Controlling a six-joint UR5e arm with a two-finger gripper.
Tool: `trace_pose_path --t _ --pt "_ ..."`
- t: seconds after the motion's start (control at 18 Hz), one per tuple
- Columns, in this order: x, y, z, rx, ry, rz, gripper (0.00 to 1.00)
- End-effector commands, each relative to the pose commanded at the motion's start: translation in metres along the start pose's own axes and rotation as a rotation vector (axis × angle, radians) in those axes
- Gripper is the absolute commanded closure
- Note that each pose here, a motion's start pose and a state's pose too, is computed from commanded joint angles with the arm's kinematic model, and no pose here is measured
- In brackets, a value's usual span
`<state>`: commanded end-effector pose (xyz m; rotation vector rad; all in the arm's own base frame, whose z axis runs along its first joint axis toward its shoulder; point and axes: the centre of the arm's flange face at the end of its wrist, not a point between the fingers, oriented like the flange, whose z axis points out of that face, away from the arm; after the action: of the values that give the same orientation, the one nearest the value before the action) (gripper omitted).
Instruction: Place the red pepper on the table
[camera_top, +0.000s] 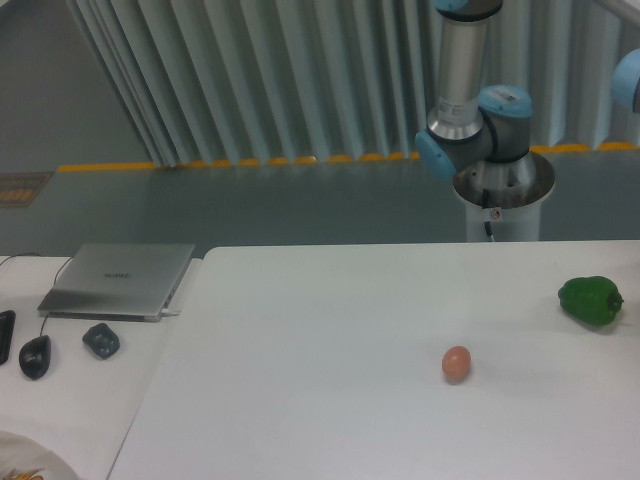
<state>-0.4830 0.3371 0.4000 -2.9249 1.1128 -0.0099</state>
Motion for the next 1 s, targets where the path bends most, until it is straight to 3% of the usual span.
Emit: trace_pose_path --t 0.61,1.0 --pt "0.008 -0.013 0.022 0.018 0.034 0.006 0.0" --pt "0.014 0.032 0.013 0.004 -0.004 -0.063 0.0"
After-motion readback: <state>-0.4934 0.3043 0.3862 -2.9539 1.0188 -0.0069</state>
